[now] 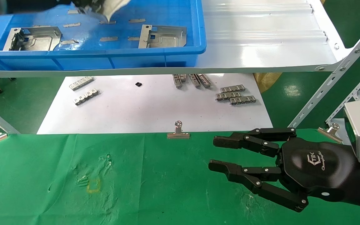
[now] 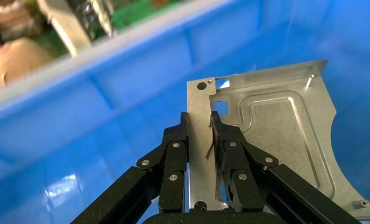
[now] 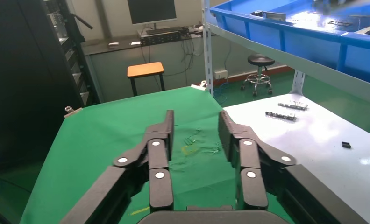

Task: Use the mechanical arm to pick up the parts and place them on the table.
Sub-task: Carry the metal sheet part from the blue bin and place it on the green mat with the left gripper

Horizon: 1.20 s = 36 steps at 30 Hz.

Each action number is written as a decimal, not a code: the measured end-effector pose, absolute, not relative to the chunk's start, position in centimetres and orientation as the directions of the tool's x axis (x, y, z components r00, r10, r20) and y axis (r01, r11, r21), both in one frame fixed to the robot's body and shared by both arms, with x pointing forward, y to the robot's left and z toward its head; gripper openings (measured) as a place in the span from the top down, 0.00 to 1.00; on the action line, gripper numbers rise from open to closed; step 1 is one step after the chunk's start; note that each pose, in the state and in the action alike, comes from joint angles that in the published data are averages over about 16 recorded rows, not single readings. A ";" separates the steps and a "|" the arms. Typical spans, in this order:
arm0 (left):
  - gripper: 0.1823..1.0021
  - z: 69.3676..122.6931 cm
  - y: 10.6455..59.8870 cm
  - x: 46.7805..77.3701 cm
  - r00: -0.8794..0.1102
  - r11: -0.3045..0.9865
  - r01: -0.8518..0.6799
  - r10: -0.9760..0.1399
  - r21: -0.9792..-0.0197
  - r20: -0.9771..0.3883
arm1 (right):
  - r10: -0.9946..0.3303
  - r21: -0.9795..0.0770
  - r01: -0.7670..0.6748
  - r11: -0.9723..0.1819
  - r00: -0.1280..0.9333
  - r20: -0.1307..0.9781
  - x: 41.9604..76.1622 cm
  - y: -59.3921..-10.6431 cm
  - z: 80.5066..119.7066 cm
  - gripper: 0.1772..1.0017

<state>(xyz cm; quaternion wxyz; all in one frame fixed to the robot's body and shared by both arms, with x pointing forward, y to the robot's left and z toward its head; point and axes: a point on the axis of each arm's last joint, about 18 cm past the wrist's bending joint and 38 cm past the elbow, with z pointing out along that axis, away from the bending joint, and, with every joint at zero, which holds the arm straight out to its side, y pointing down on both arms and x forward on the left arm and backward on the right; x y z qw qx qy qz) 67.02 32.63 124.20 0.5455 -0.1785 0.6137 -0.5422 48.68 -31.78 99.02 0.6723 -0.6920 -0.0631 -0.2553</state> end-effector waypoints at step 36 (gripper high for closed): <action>0.93 105.3 37.4 56.0 -0.464 0.606 0.688 -0.054 -0.398 -0.884 | -0.256 -0.898 0.431 -0.088 0.862 0.438 48.7 -31.8 99.0 0.02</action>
